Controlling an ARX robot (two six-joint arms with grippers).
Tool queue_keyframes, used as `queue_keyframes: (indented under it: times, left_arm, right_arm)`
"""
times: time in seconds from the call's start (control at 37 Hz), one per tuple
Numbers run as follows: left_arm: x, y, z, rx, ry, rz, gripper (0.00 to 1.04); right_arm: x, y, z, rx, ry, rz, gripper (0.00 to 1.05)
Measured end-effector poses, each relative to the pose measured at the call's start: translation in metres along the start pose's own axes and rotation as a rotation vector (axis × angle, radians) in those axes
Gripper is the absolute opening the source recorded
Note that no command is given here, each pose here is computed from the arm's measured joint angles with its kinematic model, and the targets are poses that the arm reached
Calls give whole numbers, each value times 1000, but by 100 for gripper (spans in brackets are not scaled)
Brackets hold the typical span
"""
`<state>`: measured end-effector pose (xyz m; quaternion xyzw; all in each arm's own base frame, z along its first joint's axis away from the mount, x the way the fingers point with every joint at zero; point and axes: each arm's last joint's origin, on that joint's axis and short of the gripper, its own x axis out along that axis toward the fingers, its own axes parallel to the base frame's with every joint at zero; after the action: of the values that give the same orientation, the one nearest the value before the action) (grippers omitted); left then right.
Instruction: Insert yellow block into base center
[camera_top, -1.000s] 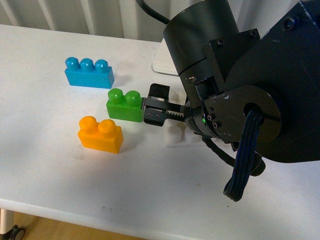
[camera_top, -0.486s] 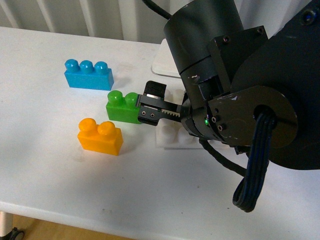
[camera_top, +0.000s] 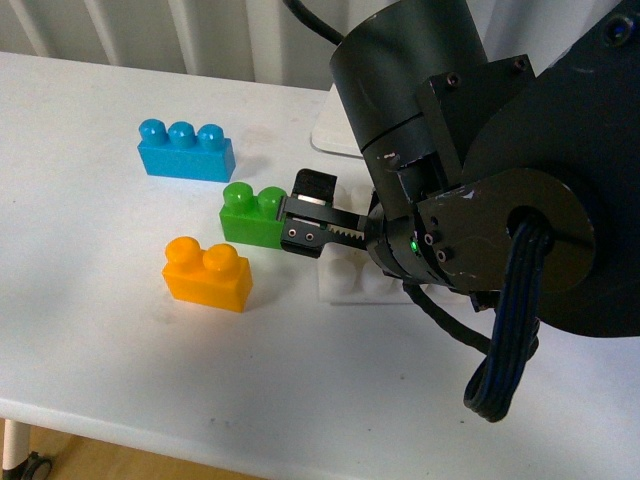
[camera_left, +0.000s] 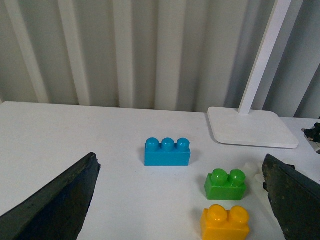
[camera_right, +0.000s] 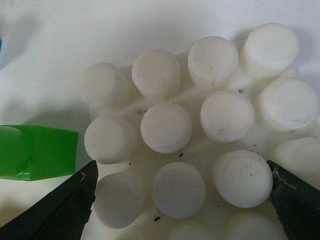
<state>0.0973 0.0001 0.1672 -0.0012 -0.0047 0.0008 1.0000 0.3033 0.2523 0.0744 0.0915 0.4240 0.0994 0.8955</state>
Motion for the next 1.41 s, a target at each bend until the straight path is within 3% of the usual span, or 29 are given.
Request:
queue_keyframes:
  times: [0.92,1.41]
  left_arm:
    - [0,0,0,0,0,0,98]
    - [0,0,0,0,0,0,98]
  right_arm:
    - [-15,0,13,117,-35,-11,96]
    - [-48,-42,27,165,-137,1,96]
